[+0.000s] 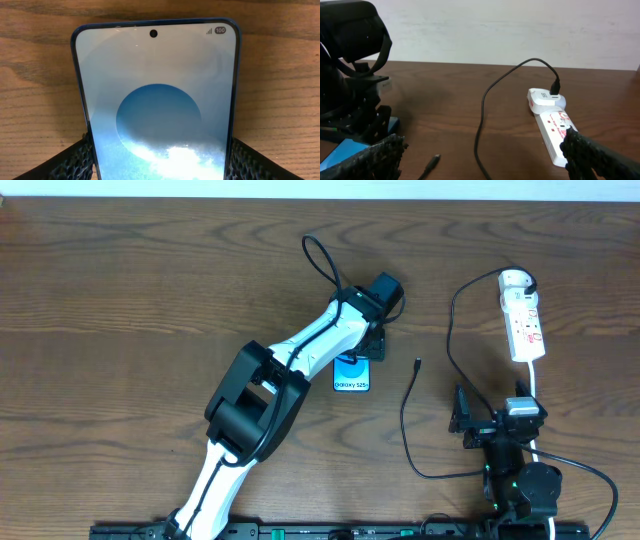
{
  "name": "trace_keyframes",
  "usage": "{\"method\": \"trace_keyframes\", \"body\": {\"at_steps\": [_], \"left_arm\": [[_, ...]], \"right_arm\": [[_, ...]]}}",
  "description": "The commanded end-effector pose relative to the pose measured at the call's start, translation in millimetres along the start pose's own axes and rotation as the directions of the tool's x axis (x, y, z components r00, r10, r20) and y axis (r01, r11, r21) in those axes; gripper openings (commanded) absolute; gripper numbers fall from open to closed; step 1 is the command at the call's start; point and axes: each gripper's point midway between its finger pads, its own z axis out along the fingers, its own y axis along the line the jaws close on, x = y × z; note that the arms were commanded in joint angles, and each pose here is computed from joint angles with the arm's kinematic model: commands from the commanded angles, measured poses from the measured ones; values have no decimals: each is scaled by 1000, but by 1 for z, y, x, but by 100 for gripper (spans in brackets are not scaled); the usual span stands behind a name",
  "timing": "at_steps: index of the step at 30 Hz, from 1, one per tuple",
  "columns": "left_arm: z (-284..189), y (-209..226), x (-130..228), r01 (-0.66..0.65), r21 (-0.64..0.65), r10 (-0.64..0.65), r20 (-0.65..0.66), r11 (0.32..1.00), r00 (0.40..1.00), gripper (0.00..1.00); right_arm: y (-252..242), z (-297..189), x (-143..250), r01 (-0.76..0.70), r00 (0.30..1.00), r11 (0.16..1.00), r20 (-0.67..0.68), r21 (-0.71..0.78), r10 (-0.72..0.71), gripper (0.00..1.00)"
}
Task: Plug charger to phone and switch on socket
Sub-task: 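Close the left gripper on the phone's top edge and tilt it up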
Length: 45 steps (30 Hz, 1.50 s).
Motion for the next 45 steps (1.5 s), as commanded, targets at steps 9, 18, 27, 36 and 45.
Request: {"method": "trace_keyframes", "body": {"at_steps": [9, 18, 27, 36, 45], "left_arm": [[-6, 5, -6, -1, -21, 1, 25, 1000, 1000, 78], [-40, 3, -14, 13, 21, -14, 67, 1000, 998, 78], [-69, 17, -24, 45, 38, -49, 100, 998, 994, 77], [-56, 23, -20, 51, 21, -52, 79, 998, 996, 77], [-15, 24, -33, 23, -2, -23, 113, 1000, 993, 77]], "right_arm": [[0, 0, 1, 12, 1000, 1000, -1, 3, -12, 99], [0, 0, 1, 12, 1000, 1000, -1, 3, -12, 99], [0, 0, 1, 12, 1000, 1000, -1, 3, -12, 99], [0, 0, 1, 12, 1000, 1000, -1, 3, -12, 99], [0, 0, 1, 12, 1000, 1000, -1, 3, -12, 99]]}}
